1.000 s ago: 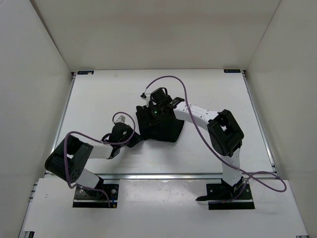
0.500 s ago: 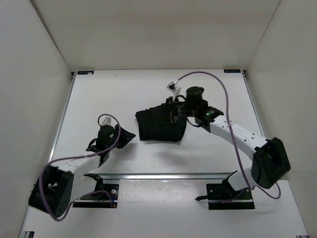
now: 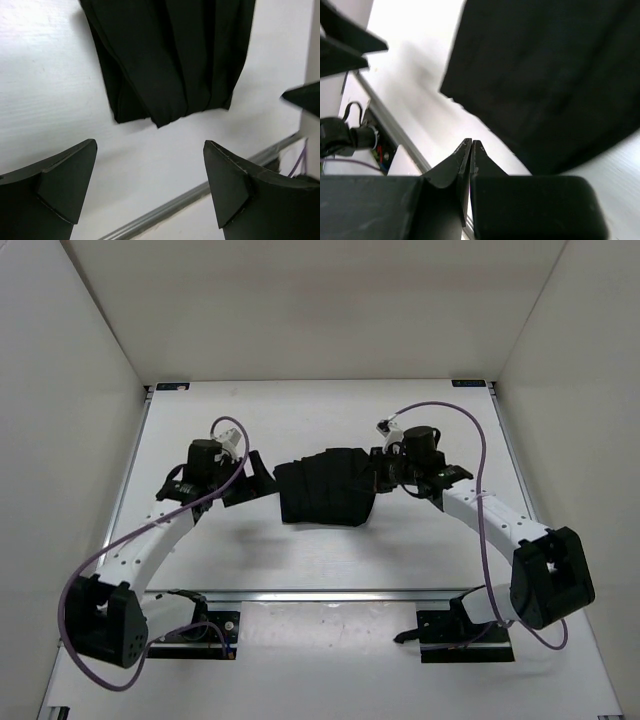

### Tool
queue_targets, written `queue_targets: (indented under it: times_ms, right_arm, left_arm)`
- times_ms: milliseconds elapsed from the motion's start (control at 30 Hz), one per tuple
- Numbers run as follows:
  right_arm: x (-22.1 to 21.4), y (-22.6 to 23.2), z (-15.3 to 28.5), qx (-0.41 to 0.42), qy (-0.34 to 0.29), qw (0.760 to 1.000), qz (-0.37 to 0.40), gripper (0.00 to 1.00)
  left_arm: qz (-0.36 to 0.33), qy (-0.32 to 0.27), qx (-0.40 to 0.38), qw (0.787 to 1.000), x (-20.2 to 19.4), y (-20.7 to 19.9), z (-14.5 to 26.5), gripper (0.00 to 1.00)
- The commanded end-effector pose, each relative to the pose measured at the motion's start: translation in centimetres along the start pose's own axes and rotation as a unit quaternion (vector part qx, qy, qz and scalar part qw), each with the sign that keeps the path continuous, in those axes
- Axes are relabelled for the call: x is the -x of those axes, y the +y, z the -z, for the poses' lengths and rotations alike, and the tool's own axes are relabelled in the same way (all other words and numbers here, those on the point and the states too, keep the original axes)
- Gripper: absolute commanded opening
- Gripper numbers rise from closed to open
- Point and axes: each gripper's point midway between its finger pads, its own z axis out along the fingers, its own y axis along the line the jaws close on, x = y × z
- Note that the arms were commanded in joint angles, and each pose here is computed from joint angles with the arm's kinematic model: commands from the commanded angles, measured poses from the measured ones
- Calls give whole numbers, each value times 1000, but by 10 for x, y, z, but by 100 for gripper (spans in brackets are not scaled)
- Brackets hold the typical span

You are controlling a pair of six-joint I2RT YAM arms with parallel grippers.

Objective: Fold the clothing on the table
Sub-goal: Fold the skirt

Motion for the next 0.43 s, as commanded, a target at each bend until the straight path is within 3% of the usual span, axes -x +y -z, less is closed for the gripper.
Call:
queue_targets:
  times_ms: [0,233,400]
  right_arm:
    - [4,-13,20,-28,-15,999,-6,0]
    - [-2,-33,37,-80,-24,997,1,0]
    - [-2,-52,33,-119,-18,993,-1,0]
  left_arm:
    - [-45,126,14,991,-52,14,6,99]
    - [-39,131,14,990,-68,23,3,98]
    - [-59,123,67,988,-55,36,14,99]
